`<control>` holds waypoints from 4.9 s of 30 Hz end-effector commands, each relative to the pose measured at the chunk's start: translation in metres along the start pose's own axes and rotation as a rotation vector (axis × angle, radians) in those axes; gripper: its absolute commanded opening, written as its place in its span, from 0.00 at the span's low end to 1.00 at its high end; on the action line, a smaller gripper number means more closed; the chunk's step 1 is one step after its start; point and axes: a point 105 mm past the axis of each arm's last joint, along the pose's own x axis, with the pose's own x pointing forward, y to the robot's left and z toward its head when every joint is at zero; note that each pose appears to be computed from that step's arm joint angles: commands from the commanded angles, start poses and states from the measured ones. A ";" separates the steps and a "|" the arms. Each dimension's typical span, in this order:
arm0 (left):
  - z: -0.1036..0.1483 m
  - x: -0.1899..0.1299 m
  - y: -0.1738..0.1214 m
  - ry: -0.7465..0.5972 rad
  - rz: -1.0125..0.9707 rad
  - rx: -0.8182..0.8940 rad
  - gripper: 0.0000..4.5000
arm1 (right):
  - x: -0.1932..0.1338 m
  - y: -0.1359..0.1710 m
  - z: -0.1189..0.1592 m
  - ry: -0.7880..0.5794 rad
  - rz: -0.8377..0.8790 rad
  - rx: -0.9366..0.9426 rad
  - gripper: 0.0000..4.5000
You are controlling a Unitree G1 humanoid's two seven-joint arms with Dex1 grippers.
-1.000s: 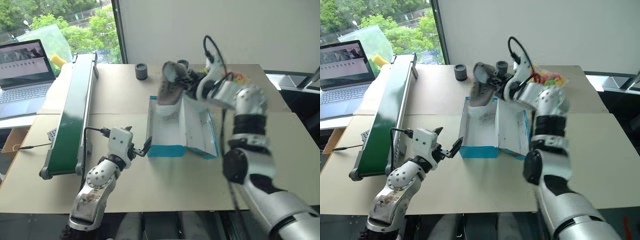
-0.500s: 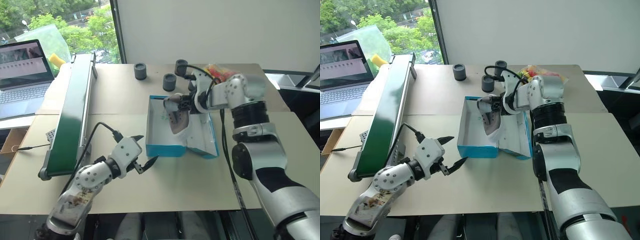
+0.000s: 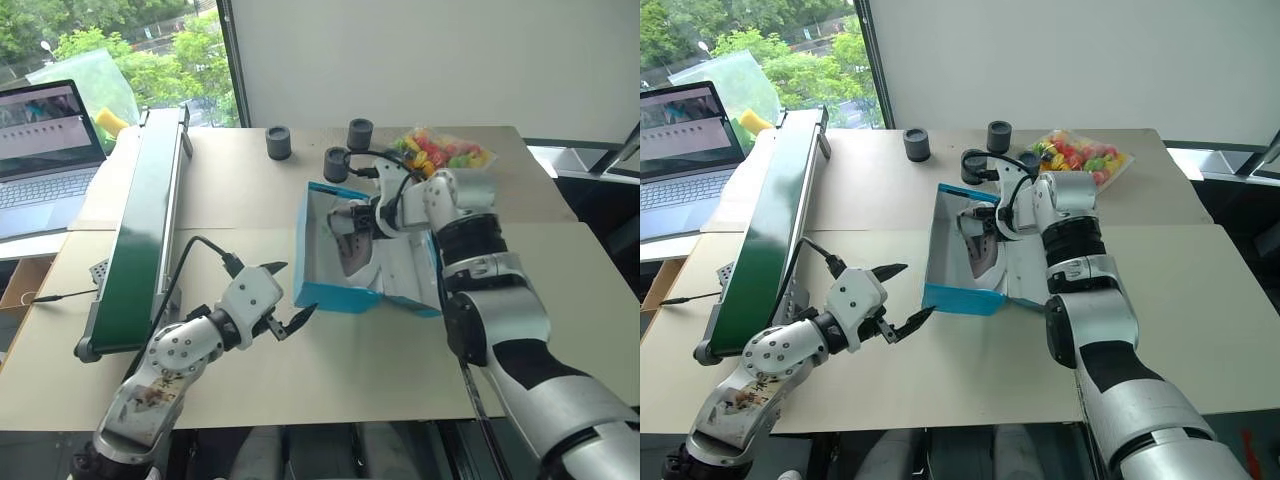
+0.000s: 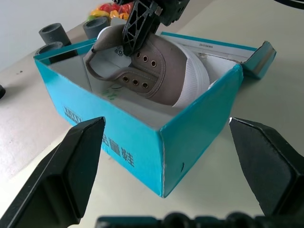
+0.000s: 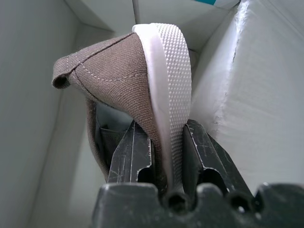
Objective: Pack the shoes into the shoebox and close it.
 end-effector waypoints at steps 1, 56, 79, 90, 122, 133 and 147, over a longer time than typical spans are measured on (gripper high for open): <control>0.012 -0.001 0.003 -0.045 0.025 0.030 1.00 | -0.009 -0.001 0.022 -0.111 -0.005 0.030 0.51; -0.076 -0.115 0.137 0.198 1.076 -0.334 1.00 | -0.067 0.112 -0.057 -0.659 0.706 -0.740 1.00; -0.092 -0.120 0.139 0.233 1.100 -0.422 1.00 | -0.083 0.119 -0.068 -0.667 0.827 -0.814 1.00; -0.095 -0.120 0.136 0.240 1.103 -0.438 1.00 | -0.081 0.115 -0.065 -0.668 0.811 -0.825 1.00; -0.130 -0.131 0.125 0.233 1.187 -0.700 1.00 | -0.085 0.110 -0.053 -0.693 0.779 -0.768 1.00; -0.085 -0.119 0.141 0.135 1.180 -0.426 0.63 | -0.078 0.104 -0.042 -0.675 0.732 -0.676 1.00; 0.025 -0.004 0.069 -0.237 0.686 -0.138 0.63 | -0.055 0.102 -0.017 -0.277 0.949 0.302 1.00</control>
